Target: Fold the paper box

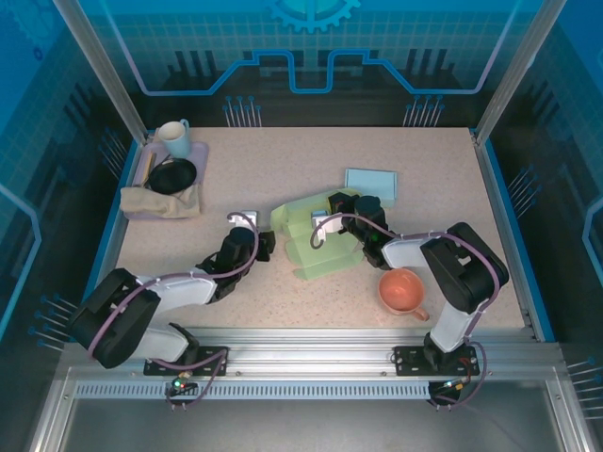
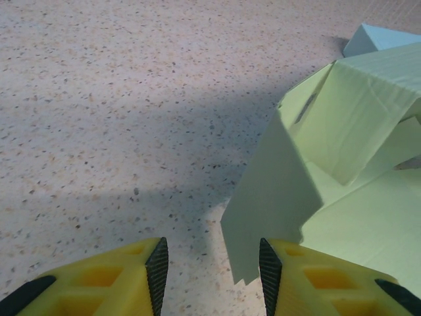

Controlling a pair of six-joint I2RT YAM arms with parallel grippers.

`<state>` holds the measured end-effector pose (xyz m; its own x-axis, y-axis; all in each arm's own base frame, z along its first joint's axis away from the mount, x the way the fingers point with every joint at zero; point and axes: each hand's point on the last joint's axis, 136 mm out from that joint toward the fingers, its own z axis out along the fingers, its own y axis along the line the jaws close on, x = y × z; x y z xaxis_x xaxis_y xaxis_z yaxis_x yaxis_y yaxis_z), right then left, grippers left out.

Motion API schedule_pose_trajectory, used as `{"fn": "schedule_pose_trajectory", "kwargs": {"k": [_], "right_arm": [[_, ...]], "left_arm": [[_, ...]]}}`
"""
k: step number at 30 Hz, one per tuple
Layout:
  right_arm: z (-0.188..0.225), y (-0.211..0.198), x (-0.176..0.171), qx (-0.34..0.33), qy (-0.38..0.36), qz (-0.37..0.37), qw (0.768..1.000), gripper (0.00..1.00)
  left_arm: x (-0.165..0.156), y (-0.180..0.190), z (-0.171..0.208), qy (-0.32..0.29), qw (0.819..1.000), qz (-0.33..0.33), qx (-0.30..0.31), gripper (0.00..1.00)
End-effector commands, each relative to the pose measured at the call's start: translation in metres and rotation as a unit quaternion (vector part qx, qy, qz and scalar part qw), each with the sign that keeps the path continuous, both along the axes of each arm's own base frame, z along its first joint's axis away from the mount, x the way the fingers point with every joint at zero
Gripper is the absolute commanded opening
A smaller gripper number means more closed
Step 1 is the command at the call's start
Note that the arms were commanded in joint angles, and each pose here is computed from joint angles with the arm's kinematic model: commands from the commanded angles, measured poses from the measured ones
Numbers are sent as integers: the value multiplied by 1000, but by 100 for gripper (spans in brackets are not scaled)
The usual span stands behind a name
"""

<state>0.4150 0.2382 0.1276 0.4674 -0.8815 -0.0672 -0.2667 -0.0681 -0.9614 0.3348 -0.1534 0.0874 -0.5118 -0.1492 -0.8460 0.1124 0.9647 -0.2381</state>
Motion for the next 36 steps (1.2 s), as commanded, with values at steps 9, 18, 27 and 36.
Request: {"fn": "schedule_pose_trajectory", "kwargs": {"k": [9,18,27,36], "right_arm": [[6,-1,4,11,-10,1,1000,0],[2,-3,5,7,-4,-1,1000,0],[2,-4,4,5,-3,-1,1000,0],[-1,-4,5,2,0,-2,1000,0]], "left_arm": [[12,-12,17,-24,999,-20,-7,45],[5,3,30,-33,999,6,-3,44],[2,54,20,-25,994,102,-21,60],[13,8,8,-9,997,-23,-70,64]]}}
